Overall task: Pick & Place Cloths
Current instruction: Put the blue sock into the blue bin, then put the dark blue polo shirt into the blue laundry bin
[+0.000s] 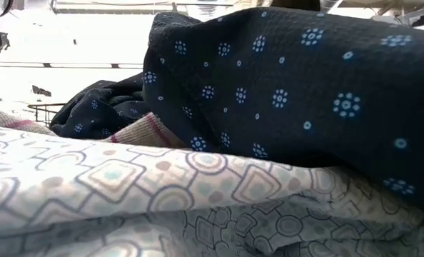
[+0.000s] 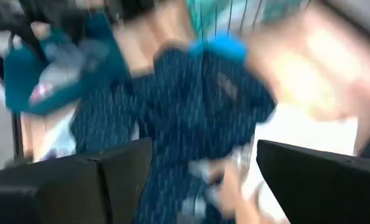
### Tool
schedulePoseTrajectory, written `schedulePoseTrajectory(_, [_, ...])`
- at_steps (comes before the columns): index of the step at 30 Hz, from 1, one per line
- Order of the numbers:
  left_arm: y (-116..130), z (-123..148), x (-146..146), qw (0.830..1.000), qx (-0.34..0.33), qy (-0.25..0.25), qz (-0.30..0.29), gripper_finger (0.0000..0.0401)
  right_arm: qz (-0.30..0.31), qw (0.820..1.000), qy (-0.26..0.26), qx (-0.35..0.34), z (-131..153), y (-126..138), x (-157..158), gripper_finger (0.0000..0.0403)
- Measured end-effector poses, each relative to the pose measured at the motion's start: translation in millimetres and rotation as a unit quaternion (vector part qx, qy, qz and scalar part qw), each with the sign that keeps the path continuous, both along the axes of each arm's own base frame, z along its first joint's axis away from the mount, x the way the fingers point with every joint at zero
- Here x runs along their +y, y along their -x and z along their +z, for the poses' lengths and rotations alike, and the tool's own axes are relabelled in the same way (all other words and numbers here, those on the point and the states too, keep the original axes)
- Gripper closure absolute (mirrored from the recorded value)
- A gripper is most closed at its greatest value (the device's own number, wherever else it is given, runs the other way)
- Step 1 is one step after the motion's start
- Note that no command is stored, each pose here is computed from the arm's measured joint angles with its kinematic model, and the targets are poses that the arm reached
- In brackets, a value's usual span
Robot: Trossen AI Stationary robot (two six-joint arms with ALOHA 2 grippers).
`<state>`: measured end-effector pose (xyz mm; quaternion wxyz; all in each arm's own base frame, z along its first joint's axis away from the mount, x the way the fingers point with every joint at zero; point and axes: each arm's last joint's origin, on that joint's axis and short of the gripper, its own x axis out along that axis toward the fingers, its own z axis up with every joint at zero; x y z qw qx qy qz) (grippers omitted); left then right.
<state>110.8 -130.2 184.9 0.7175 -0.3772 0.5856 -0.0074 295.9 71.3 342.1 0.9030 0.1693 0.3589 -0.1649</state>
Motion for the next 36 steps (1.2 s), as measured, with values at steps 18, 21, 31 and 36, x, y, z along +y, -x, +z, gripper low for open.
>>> schedulePoseTrajectory(18, [0.6, 35.4, 21.2, 0.987, -0.098, 0.103, 0.072, 0.01, 0.048, 0.98, -0.035, 0.191, -88.4, -37.0, 34.5, 0.0119])
schedulePoseTrajectory(21, [0.2, 44.4, 23.7, 0.978, -0.139, 0.126, 0.089, 0.01, 0.061, 0.984, -0.042, 0.165, -87.9, -46.3, 30.0, 0.0119])
schedulePoseTrajectory(31, [-1.3, 57.6, 25.3, 0.96, -0.203, 0.155, 0.115, 0.01, 0.096, 0.989, -0.091, 0.073, -98.8, -75.6, 45.9, 0.0119])
schedulePoseTrajectory(36, [-1.7, 58.0, 25.7, 0.959, -0.217, 0.144, 0.112, 0.01, 0.084, 0.983, -0.128, 0.1, -120.3, -87.6, 69.3, 0.0119])
